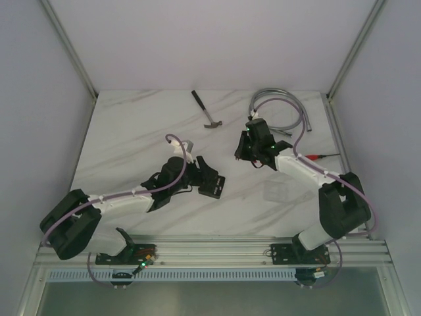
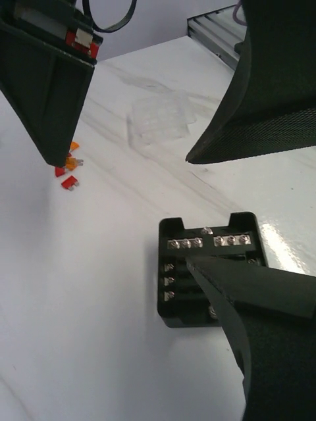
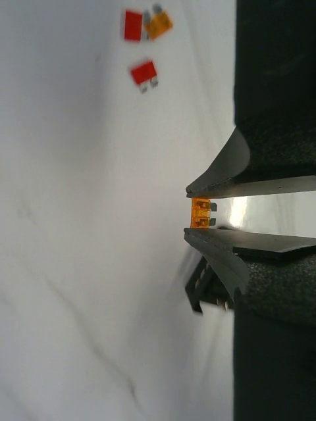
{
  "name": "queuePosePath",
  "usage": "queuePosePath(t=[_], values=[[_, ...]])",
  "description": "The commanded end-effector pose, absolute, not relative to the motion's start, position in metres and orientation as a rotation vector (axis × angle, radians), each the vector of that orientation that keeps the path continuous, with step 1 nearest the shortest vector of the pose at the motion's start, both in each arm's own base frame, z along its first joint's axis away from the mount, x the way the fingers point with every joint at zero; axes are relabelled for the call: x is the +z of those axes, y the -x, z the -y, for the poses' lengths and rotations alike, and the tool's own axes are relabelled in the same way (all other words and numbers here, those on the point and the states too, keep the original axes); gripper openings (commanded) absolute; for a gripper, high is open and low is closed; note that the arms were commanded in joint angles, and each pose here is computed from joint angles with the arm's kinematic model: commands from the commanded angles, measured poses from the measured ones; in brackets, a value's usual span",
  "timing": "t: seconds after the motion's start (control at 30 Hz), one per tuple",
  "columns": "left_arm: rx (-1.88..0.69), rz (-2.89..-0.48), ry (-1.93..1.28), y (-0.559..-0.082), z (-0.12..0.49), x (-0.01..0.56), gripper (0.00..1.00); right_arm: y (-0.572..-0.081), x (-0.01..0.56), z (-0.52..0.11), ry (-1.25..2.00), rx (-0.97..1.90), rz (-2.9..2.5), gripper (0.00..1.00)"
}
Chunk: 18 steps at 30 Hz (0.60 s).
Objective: Snap on the fuse box
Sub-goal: Pick up the fuse from the center of the board, then install the fuse at the fuse box base.
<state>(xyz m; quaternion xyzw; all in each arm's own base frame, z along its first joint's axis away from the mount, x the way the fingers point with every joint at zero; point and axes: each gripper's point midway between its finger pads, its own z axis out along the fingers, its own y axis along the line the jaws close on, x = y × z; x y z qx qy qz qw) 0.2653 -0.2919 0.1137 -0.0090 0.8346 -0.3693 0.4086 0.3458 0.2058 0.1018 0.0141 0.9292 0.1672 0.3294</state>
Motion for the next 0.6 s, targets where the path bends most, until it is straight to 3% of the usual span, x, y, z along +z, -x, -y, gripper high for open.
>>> queuePosePath(t=[0.0,0.57], values=[[-0.964,-1.909,-0.005,-0.287,0.313,0.153,0.65,-0.346,0.136,-0.237,-0.105,0.651,-2.316,0.23],[-0.866,-1.796,-0.157,-0.305,0.329,0.147,0.47,-0.323,0.146,-0.282,-0.027,0.905,-2.3,0.23]])
